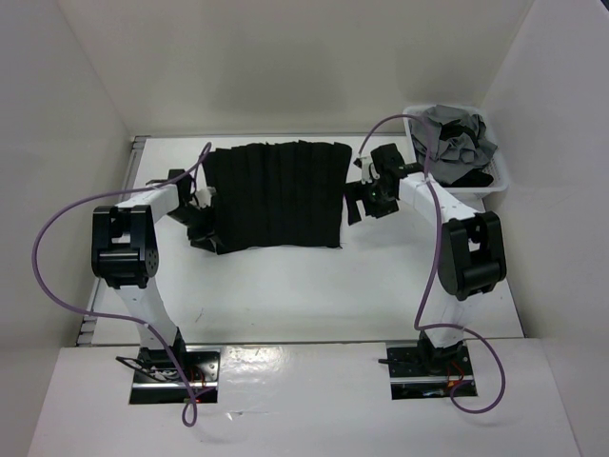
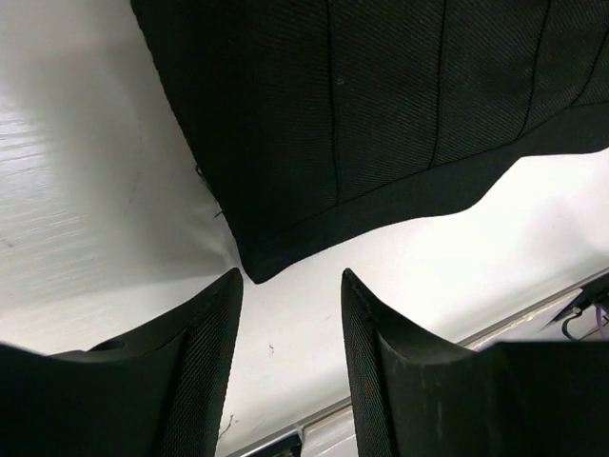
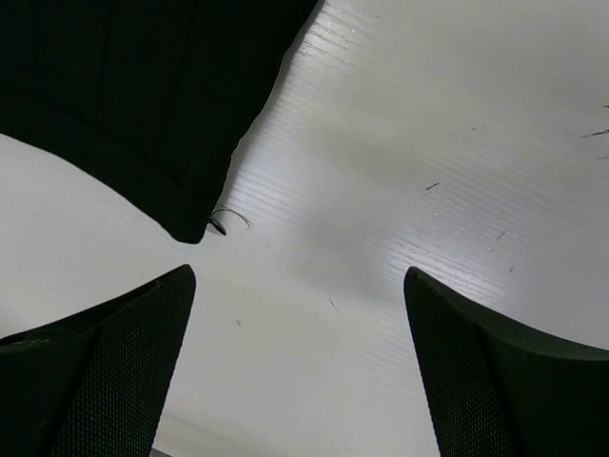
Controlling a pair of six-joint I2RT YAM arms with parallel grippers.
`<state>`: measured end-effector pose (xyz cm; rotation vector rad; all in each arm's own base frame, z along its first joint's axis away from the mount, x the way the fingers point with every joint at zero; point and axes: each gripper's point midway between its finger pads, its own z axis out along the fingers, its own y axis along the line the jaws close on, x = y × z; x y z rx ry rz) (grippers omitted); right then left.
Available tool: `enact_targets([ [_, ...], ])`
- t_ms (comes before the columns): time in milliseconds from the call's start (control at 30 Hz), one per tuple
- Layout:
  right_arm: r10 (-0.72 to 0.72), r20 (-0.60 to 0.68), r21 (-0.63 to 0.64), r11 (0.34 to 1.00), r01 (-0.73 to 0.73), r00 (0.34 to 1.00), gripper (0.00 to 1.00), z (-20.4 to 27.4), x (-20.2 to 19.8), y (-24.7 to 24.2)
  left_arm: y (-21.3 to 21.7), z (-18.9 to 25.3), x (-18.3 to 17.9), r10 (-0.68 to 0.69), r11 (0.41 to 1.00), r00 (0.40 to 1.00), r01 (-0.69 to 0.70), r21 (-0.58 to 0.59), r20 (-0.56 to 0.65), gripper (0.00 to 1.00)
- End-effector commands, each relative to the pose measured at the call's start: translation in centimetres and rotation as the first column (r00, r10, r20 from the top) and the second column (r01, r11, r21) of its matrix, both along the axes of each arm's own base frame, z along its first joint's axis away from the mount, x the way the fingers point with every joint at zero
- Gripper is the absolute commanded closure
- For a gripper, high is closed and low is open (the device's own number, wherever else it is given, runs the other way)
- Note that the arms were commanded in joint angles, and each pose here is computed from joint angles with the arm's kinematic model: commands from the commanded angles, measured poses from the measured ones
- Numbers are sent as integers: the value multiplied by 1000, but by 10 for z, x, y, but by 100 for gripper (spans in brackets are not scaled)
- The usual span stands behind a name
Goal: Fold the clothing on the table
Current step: Flatten the skirt out, then fold the skirt
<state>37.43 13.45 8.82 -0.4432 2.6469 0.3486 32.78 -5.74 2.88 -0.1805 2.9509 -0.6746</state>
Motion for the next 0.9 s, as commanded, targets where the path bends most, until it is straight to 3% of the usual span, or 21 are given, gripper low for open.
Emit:
enact_targets([
  [0,4,85,50,999,-8,996,6,26,5,8,-7,5,2,-32,999,999,34,-42,39,47],
  [433,16,78,52,998,-21,997,6,20,2,9,5,-28,-1,7,998,999,-9,-59,-41,44],
  [567,21,67,57,998,-25,998,6,18,-1,10,0,-28,0,4,996,999,-7,-89,-38,59],
  [767,25,65,65,997,-29,998,6,15,1,12,2,-35,-2,5,997,998,-9,-79,-57,91],
  [867,25,65,65,997,-29,998,6,15,1,12,9,-32,2,16,998,999,-19,-56,-41,100],
])
